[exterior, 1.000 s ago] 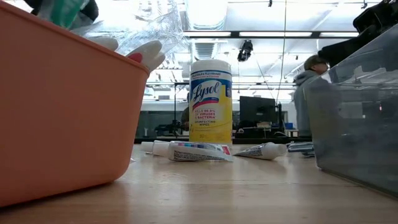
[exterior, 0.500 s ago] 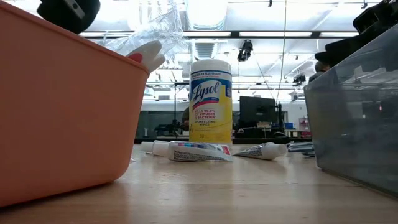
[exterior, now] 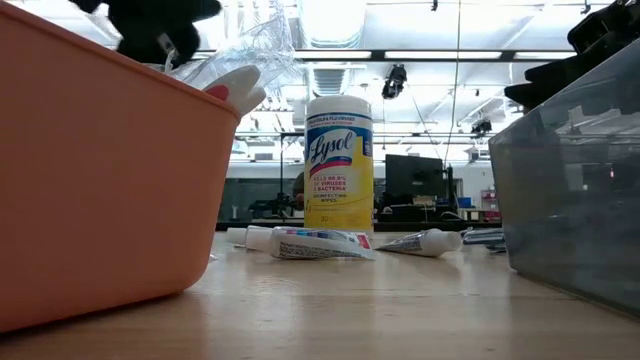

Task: Pick & Place Travel size toiletries
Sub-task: Put the silver nail cutter into the blue bin

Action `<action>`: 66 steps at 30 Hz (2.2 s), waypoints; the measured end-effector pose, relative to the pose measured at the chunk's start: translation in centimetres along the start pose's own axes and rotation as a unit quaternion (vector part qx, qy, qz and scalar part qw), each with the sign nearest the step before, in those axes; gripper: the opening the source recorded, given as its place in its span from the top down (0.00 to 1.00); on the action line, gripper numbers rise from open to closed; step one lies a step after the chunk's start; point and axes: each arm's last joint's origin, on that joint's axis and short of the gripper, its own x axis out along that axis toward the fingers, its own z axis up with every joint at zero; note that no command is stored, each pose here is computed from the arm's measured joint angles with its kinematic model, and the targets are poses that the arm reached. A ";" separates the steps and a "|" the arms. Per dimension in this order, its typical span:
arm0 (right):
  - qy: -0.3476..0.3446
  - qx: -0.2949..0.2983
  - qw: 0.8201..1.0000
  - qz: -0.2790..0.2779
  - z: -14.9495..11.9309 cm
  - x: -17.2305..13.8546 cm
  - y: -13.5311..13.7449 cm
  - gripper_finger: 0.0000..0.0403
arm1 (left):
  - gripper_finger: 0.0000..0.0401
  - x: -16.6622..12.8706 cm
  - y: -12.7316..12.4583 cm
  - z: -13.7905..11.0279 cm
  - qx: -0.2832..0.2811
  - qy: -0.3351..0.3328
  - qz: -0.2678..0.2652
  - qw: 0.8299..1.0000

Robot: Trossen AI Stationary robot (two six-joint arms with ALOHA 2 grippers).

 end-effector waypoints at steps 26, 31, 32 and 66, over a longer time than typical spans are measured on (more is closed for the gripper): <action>0.000 -0.002 1.000 0.001 0.0 0.0 0.0 0.51 | 0.67 1.5 3.5 0.7 0.074 0.023 0.047 0.996; 0.000 0.000 1.000 0.001 0.0 0.0 0.0 0.51 | 0.67 2.7 3.5 0.8 0.103 0.049 0.062 0.992; 0.000 -0.002 1.000 0.001 0.0 0.0 0.0 0.51 | 0.67 3.0 3.5 0.8 0.109 0.056 0.065 0.990; -0.001 -0.002 1.000 0.001 0.0 0.0 0.0 0.51 | 0.67 6.8 14.8 0.9 -0.036 0.208 0.303 0.929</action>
